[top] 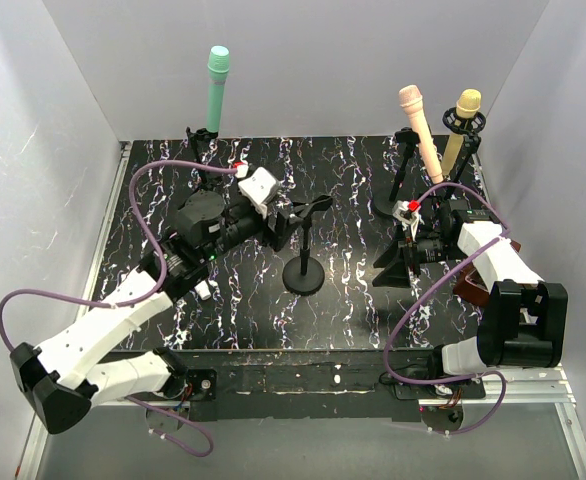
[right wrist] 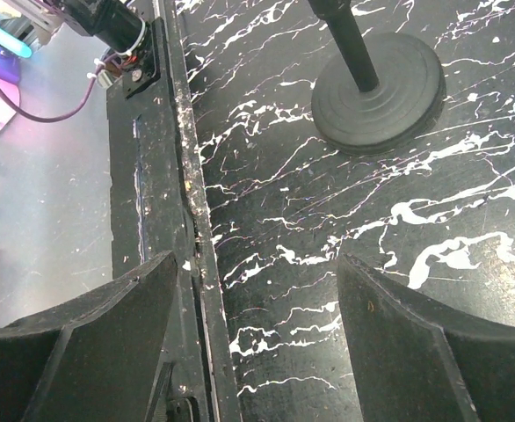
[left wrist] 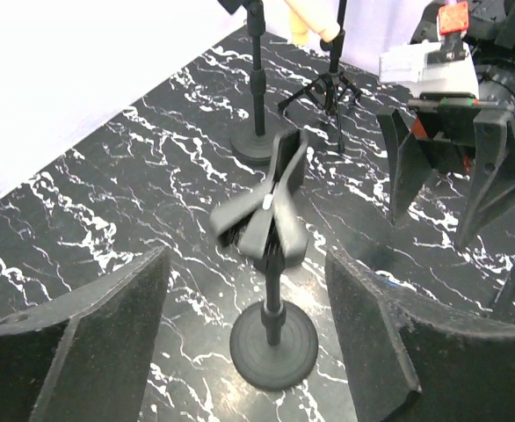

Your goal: Attach the microphones to the stand

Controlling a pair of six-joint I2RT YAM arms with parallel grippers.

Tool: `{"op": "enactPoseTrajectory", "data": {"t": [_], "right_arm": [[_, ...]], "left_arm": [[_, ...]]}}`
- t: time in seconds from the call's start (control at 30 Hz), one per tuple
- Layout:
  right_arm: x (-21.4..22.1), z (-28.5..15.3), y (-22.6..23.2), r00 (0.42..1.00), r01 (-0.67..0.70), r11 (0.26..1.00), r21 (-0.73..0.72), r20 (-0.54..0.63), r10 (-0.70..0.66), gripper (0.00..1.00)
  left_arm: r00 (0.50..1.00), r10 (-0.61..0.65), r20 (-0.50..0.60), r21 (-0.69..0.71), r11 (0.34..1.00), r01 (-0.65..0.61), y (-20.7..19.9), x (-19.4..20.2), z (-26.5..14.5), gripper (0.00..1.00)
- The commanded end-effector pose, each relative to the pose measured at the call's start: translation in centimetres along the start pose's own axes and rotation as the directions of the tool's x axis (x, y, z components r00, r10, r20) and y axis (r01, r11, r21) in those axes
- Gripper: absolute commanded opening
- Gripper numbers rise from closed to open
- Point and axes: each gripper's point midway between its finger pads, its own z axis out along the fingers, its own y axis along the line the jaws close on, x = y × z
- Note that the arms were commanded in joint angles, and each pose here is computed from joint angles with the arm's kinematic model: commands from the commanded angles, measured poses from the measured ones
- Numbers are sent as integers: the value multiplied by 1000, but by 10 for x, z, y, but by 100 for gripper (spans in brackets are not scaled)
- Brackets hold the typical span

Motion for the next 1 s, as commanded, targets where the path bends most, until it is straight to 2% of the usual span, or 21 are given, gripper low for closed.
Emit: {"op": "enactPoseTrajectory", "data": {"t": [0.0,0.17,0.23,0.3,0.47,0.57,0.63,0.77,0.8,0.97], "right_arm": [[-5,-1,1,1000,29,1000,-5,3,-29,80],[-4,-1,1,1000,29,1000,-2,2,-29,80],[-3,-1,1,1000,31,1000,-1,-2,-31,80],[-3,-1,0,999,32,999,-1,-3,-32,80],[-2,-1,0,1000,29,1000,1,-7,-29,80],[-3,-1,0,999,34,999,3,-8,-34,80],[-2,-1,0,999,31,1000,4,-11,-31,80],[-2,-2,0,999,40,999,9,-14,-39,80],[-2,-1,0,999,38,999,6,-11,-38,80],[-2,-1,-1,999,37,999,7,-13,-37,80]], "left_arm": [[999,-37,-36,7,999,37,-5,15,-16,72],[993,-111,-33,-67,992,109,2,26,-31,82],[988,-156,-20,-157,976,151,15,35,-37,87],[977,-215,0,-262,943,208,30,43,-46,98],[920,-392,-24,-373,857,355,58,77,-57,98],[851,-525,-14,-431,771,469,85,104,-63,98],[788,-616,-17,-465,702,539,100,129,-67,98],[644,-765,26,-580,513,633,139,177,-85,98],[618,-786,37,-629,462,625,148,192,-91,98],[602,-797,49,-861,272,430,183,248,-129,98]]}}
